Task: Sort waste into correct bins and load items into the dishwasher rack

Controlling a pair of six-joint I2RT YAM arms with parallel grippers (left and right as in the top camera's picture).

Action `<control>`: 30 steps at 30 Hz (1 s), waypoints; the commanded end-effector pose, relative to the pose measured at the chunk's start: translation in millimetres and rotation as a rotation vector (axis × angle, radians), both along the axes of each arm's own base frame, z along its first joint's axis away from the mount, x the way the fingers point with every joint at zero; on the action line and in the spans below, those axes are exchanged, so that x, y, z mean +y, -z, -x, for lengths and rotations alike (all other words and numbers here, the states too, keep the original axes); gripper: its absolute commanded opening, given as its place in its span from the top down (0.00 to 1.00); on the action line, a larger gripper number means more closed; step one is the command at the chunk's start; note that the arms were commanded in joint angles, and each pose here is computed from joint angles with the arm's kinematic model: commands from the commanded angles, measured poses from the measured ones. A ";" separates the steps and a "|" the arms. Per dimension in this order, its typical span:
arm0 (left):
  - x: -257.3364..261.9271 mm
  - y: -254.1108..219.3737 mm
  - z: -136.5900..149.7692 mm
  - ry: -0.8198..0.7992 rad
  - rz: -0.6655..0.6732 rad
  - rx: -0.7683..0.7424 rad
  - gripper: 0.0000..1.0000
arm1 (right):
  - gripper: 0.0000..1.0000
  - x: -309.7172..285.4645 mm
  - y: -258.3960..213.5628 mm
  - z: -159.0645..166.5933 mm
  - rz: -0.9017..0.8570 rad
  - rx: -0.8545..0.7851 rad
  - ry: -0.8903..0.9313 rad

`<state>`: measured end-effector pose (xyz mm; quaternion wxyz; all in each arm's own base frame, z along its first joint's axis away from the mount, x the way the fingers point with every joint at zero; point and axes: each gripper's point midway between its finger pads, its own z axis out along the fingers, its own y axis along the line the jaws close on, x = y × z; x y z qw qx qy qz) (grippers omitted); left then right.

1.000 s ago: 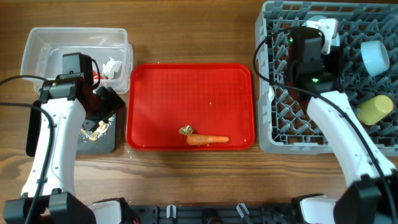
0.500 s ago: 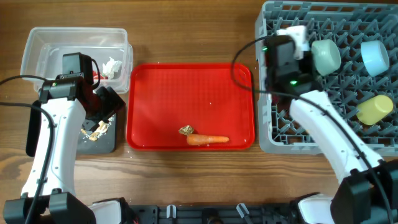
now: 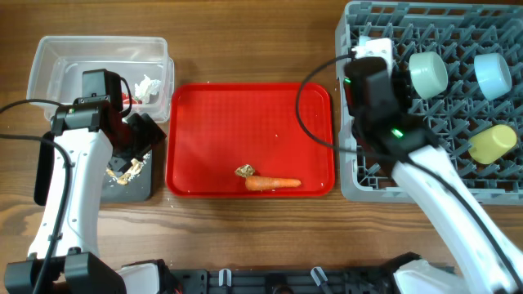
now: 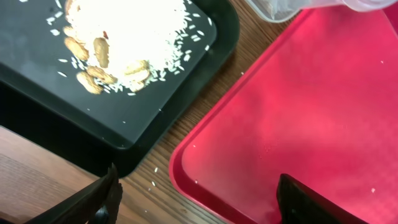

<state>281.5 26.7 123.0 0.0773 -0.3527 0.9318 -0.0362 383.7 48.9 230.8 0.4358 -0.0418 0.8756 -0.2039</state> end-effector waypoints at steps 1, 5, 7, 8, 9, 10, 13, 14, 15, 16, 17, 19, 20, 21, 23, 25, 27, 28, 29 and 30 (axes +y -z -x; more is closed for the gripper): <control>-11.5 -5.7 -2.6 0.009 0.045 -0.026 0.18 | 0.25 18.7 -23.8 26.9 -0.180 -0.008 -0.137; -33.3 -5.4 -3.1 0.082 0.051 -0.024 0.15 | 0.15 8.8 -20.2 50.8 -0.302 0.046 -0.104; -54.7 -3.9 -3.8 0.125 0.057 -0.021 0.12 | 0.13 0.5 -12.0 58.8 -0.349 0.100 -0.099; -64.6 -2.7 -4.5 0.158 0.058 -0.021 0.12 | 0.13 -5.3 -7.4 61.5 -0.365 0.124 -0.085; -74.5 -1.3 -4.7 0.193 0.058 -0.021 0.11 | 0.13 -10.5 -3.2 63.4 -0.378 0.143 -0.069; -82.7 0.3 -4.2 0.220 0.060 -0.017 0.10 | 0.13 -15.3 0.3 65.0 -0.391 0.160 -0.056; -114.0 9.6 1.6 0.328 0.061 0.014 0.06 | 0.12 -30.9 15.2 70.1 -0.440 0.224 -0.002; -121.6 13.4 4.1 0.354 0.060 0.028 0.04 | 0.12 -34.4 18.6 71.0 -0.447 0.238 0.012; -129.6 17.7 7.1 0.382 0.060 0.045 0.04 | 0.12 -37.6 22.7 71.5 -0.454 0.254 0.025; -139.7 23.7 10.4 0.413 0.065 0.067 0.03 | 0.12 -38.6 26.0 71.4 -0.461 0.266 0.029; -147.9 29.0 13.0 0.438 0.070 0.085 0.03 | 0.12 -38.3 28.5 70.9 -0.467 0.276 0.029; -163.9 39.2 15.7 0.481 0.085 0.107 0.03 | 0.12 -37.3 33.2 69.5 -0.471 0.292 0.030; -173.2 47.5 16.1 0.491 0.089 0.122 0.03 | 0.12 -37.2 36.4 68.8 -0.470 0.304 0.033; -179.5 54.3 16.2 0.482 0.089 0.134 0.03 | 0.12 -37.2 38.6 68.6 -0.470 0.311 0.035; -190.6 65.6 17.3 0.479 0.095 0.153 0.03 | 0.12 -37.3 41.3 68.2 -0.469 0.321 0.037; -204.2 74.4 17.9 0.503 0.127 0.162 0.04 | 0.12 -37.2 41.9 67.9 -0.469 0.323 0.038; -214.2 83.7 16.1 0.517 0.139 0.163 0.03 | 0.12 -37.2 41.8 67.8 -0.469 0.322 0.037; -217.7 89.6 15.3 0.511 0.139 0.167 0.04 | 0.12 -37.2 41.8 67.7 -0.469 0.322 0.038; -219.6 95.3 15.5 0.509 0.137 0.177 0.04 | 0.12 -37.2 41.9 67.7 -0.469 0.322 0.038; -220.2 101.4 16.4 0.507 0.134 0.192 0.04 | 0.12 -37.2 41.9 67.7 -0.469 0.323 0.038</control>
